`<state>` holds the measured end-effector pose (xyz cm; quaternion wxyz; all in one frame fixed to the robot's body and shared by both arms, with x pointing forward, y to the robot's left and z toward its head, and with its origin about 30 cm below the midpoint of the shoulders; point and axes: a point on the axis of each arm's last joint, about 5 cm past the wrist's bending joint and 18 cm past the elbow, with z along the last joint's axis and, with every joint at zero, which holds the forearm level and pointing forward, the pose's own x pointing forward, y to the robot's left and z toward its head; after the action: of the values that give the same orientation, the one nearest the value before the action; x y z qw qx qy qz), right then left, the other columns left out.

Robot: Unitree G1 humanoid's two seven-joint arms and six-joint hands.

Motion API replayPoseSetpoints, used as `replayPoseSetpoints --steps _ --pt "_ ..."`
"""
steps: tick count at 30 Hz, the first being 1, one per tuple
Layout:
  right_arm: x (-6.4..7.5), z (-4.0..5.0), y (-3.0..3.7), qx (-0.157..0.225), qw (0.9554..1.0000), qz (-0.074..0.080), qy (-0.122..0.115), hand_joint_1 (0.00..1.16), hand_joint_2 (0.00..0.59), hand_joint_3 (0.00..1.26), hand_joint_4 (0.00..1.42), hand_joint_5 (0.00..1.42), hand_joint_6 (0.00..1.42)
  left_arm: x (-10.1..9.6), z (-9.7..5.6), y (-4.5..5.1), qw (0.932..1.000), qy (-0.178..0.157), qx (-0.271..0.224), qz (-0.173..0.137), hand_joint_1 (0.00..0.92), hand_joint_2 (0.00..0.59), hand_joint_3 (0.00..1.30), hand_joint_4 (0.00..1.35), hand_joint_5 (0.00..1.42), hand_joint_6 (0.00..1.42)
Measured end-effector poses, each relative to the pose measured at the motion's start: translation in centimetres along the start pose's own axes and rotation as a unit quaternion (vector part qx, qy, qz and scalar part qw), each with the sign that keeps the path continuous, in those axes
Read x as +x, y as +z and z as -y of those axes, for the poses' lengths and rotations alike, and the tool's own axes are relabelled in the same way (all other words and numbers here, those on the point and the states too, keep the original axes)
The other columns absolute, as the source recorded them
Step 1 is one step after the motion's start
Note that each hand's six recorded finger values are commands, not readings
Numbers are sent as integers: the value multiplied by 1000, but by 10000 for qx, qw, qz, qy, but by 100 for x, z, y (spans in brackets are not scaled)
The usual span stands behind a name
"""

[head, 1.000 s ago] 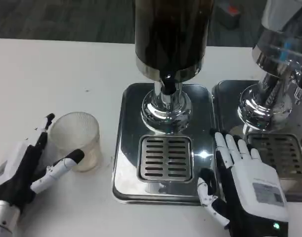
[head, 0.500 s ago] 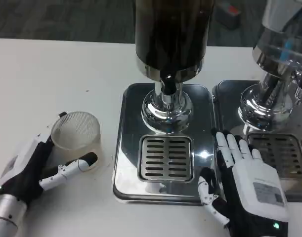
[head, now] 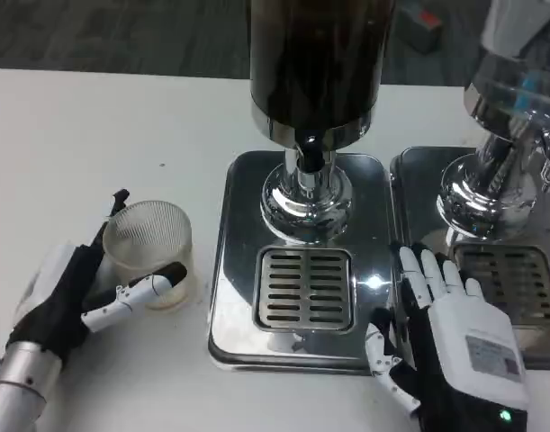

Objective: Grasp the cup under the faucet to collect the drink, then remove the cup.

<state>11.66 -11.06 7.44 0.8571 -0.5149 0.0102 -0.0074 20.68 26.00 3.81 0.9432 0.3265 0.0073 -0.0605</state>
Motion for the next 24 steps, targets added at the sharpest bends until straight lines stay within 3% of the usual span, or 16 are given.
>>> replayPoseSetpoints --steps 2,6,9,13,24 --pt "-1 1 3 4 10000 4 -2 274 571 52 0 0 0 5 4 3 10000 -12 -11 13 326 67 15 71 371 417" --pt "-1 1 3 5 10000 -2 -3 275 571 58 0 0 0 18 2 20 9999 57 -30 129 402 94 263 353 663 802" --pt "-3 1 3 5 10000 -12 -3 276 571 61 0 0 1 18 29 26 9998 141 -31 170 416 97 417 530 797 945" --pt "-3 1 3 5 10000 -25 -3 277 571 62 0 0 2 -7 51 21 9991 344 -6 241 434 96 529 647 882 1028" --pt "7 4 5 11 10000 -24 -17 279 571 67 0 0 14 -32 81 15 9975 607 152 334 428 88 561 669 899 1041"
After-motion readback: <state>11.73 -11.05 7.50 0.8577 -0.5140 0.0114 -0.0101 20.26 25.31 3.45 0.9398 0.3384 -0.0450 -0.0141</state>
